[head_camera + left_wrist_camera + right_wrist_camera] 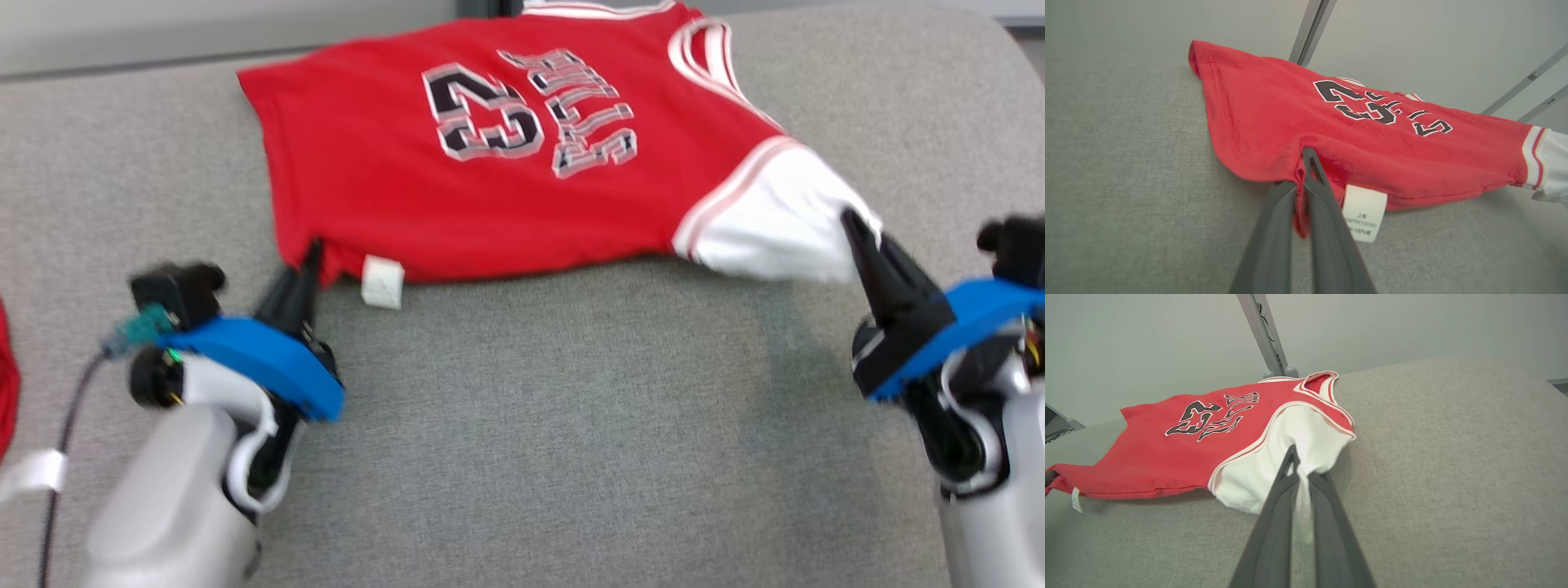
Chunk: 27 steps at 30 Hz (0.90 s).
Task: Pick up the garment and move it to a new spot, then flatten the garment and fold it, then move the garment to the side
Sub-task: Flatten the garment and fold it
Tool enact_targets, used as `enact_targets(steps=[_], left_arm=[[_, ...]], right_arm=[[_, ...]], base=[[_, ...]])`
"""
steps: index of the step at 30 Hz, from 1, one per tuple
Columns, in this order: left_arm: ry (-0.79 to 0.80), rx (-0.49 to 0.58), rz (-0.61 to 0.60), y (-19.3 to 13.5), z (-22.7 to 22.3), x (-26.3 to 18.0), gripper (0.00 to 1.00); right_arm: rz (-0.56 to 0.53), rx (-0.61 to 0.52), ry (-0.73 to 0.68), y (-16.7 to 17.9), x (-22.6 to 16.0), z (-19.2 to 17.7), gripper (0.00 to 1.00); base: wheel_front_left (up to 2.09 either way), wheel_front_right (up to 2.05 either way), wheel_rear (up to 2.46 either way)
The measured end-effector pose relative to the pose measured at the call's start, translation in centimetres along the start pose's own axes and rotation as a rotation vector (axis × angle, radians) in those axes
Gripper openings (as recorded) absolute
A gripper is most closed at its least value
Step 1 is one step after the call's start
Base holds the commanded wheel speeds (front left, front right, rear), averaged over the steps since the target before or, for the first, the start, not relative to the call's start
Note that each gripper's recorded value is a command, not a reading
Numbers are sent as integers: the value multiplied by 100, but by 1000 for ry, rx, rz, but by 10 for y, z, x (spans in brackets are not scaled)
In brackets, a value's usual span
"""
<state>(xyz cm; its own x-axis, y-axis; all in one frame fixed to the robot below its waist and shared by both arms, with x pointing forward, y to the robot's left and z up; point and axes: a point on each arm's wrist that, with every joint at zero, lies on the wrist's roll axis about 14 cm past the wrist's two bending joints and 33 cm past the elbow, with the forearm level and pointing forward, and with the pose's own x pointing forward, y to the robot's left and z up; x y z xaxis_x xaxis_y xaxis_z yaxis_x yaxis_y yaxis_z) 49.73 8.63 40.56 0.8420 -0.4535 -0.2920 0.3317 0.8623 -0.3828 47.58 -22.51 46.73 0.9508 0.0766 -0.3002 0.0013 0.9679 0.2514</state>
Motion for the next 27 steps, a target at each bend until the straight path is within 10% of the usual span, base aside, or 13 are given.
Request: enact_targets(steps=[27], left_arm=[[284, -159, 286, -1, -94, -160, 0]], right_arm=[[-163, 97, 443, -20, -144, -110, 0]], base=[[0, 0, 0]])
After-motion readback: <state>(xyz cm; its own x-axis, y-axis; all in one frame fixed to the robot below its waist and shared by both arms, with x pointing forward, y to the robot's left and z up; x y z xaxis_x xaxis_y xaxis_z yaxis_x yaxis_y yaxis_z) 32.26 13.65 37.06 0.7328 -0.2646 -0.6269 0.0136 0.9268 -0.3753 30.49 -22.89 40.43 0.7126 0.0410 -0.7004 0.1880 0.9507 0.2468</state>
